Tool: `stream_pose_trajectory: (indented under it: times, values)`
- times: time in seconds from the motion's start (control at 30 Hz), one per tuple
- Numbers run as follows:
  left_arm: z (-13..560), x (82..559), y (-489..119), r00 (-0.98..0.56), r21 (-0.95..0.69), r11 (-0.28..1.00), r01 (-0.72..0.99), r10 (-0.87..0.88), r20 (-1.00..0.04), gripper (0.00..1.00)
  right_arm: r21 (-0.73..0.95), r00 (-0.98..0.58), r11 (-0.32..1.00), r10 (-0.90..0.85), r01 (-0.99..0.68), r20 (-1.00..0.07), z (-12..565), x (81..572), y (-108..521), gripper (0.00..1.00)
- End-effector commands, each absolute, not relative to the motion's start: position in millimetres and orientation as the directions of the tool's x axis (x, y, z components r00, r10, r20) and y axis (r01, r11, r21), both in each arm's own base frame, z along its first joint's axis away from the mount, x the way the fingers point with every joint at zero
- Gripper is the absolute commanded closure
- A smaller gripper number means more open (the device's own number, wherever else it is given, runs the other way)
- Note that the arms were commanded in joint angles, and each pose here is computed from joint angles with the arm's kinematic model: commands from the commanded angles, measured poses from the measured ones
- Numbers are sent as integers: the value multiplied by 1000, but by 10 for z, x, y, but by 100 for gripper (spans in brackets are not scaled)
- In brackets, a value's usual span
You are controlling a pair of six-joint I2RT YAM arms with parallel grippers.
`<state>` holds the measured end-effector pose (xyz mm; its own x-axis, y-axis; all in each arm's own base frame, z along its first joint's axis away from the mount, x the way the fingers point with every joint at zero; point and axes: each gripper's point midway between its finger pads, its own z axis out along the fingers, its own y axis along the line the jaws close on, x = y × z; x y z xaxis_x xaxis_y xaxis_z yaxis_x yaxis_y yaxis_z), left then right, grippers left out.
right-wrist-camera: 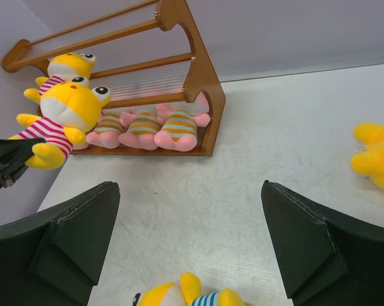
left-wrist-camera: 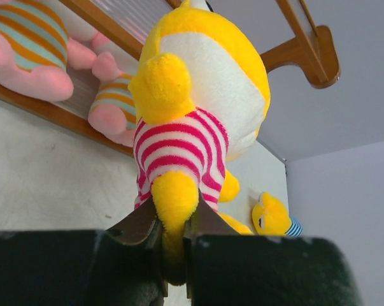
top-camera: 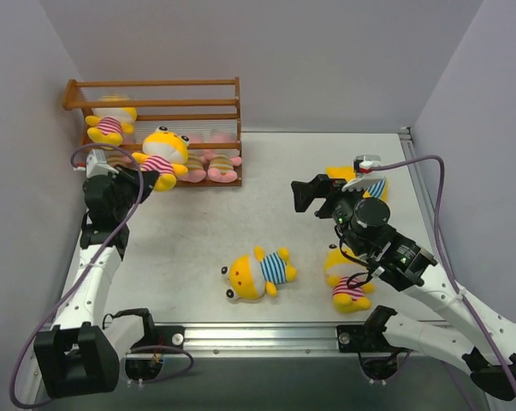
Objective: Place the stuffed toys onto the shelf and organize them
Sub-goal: Place the stuffed toy onto shelf
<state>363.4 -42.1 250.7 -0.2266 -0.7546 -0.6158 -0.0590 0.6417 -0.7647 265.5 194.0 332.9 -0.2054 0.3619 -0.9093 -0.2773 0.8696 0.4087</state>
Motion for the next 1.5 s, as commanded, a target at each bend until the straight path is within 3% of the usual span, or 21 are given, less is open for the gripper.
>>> stream_pose_trajectory:
  times: [0.0,0.77,1.47]
  values:
    - [3039,3825,-328,-144,-788,613,60,-776,-614,98,384,-148,889,357,-251,-922,3435,2664,1786,0]
    - [2907,4789,-48,-89,-827,557,73,-822,-562,97,330,-124,906,307,-266,-944,3403,2696,1764,0]
    - [2679,5275,42,-108,-832,553,51,-825,-555,91,275,-117,929,253,-250,-960,3396,2748,1710,0]
